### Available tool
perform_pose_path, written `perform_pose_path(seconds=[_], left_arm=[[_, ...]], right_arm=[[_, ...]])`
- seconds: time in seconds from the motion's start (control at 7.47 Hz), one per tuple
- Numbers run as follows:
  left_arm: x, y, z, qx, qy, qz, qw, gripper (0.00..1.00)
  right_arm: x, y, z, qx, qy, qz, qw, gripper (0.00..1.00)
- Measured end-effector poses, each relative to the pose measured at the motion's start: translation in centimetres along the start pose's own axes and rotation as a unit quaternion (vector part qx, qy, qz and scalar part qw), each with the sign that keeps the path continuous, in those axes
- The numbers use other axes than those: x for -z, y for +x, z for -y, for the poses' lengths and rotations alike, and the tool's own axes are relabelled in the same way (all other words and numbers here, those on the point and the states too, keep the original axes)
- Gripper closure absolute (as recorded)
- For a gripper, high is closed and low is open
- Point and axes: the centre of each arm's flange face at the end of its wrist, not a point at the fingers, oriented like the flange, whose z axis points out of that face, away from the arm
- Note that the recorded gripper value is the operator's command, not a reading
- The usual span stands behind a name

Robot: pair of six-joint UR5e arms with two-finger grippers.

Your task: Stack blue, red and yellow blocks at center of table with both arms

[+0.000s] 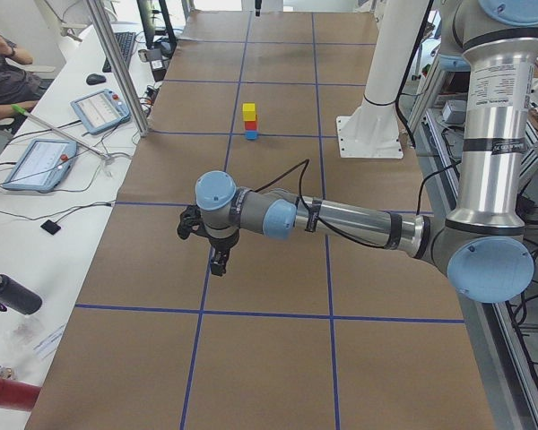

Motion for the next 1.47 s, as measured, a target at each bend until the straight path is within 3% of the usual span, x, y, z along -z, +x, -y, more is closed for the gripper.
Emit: perform_pose_path(seconds=[0.27, 0.67, 1.07, 1.47], left_arm=[[-0.3, -0.6, -1.0, 0.032, 0.001, 0.0, 0.9995, 0.01], [-0.5, -1.2, -1.5, 0.04, 0.005, 0.005, 0.9992, 0.01], [-0.3, -2.2, -1.0, 0.039, 0.012, 0.061, 0.9973, 0.01], [0.6, -3.5, -1.2, 0.071, 0.004, 0.065, 0.9954, 0.01]], right_arm=[[0.0, -0.1, 0.0, 0.004, 0.0, 0.001, 1.0, 0.0], [-0.5, 0.7, 0.1, 0.021, -0.006, -0.005, 0.9997, 0.0], [-0.6, 3.3, 0.2, 0.052, -0.018, -0.02, 0.9983, 0.0], [-0.4, 3.9, 0.1, 0.054, -0.018, -0.027, 0.998, 0.0]])
